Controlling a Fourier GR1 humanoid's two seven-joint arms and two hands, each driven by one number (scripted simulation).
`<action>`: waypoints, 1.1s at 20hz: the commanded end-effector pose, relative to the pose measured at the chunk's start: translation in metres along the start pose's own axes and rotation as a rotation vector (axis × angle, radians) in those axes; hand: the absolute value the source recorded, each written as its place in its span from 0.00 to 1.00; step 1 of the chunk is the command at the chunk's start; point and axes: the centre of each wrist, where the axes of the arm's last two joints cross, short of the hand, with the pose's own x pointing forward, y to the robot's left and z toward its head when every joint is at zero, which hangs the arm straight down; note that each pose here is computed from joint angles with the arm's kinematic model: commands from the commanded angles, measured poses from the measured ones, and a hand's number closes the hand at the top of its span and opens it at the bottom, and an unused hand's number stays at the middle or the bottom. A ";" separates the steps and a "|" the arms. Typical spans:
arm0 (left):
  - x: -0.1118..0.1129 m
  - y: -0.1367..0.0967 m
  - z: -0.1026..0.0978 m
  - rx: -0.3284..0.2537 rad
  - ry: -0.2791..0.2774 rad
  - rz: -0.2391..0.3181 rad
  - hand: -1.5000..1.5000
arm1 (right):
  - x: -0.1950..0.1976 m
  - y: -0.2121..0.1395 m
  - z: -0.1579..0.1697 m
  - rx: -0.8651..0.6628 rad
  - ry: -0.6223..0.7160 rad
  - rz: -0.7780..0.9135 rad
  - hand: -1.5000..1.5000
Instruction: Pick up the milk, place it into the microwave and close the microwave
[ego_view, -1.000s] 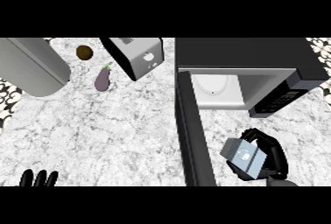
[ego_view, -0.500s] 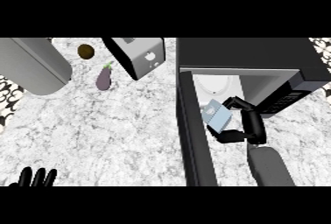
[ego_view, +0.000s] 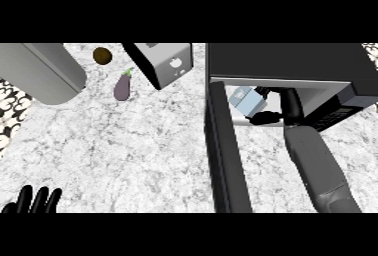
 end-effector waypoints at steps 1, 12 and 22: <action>-0.001 0.003 -0.009 -0.013 -0.002 0.013 0.00 | 0.000 -0.002 -0.018 -0.060 0.024 0.075 1.00; -0.011 0.005 -0.005 -0.021 0.007 -0.017 0.00 | 0.020 -0.036 -0.057 -0.201 -0.026 0.422 0.00; -0.014 0.004 -0.002 -0.047 0.013 -0.063 0.00 | 0.017 0.010 -0.048 0.001 -0.007 0.393 0.00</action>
